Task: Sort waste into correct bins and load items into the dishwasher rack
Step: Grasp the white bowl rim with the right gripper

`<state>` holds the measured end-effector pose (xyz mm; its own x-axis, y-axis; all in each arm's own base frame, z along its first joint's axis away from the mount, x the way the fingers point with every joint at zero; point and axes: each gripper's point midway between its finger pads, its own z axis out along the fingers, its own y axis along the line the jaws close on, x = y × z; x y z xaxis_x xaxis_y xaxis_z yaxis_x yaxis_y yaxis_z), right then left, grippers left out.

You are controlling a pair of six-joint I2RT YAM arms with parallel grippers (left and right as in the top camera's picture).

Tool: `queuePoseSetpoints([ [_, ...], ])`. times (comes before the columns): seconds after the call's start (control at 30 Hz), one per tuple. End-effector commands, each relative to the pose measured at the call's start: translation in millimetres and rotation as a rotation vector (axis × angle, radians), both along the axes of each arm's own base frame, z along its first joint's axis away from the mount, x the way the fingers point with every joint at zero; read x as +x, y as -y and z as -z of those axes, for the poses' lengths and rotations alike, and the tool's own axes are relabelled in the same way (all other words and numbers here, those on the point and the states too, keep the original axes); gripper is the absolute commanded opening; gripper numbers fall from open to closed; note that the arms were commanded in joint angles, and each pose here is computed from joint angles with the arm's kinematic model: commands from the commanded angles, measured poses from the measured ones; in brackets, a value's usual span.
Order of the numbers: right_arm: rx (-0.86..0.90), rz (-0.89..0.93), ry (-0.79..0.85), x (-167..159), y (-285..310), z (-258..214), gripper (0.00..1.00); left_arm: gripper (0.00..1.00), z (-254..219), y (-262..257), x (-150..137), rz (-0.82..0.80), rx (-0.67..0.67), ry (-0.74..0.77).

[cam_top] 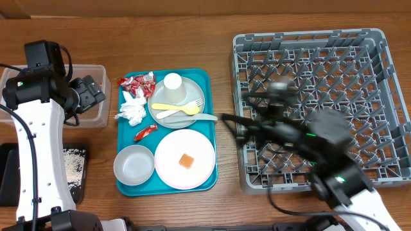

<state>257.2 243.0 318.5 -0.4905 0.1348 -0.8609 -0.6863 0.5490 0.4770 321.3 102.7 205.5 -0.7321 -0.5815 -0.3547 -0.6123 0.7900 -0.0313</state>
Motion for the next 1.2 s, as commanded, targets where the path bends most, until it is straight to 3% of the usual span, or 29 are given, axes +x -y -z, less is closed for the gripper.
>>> queuePoseSetpoints([
  [0.0,-0.161,0.161,0.032,24,-25,13,1.0,1.0,-6,-16,-1,-0.051,0.048,0.006],
  [0.37,-0.368,-0.057,-0.22,4,-137,122,1.0,1.0,-5,-58,-20,-0.2,0.018,0.01],
  [0.7,-0.531,-0.222,-0.358,-38,-176,220,1.0,1.0,-5,-56,-19,-0.196,0.01,0.014],
  [0.93,-0.532,-0.261,-0.303,-50,-190,220,0.83,1.0,-5,-56,-19,-0.197,0.01,0.014],
  [1.17,-0.556,-0.269,-0.309,-52,-196,240,0.77,1.0,-5,-56,-19,-0.197,0.01,0.013],
])
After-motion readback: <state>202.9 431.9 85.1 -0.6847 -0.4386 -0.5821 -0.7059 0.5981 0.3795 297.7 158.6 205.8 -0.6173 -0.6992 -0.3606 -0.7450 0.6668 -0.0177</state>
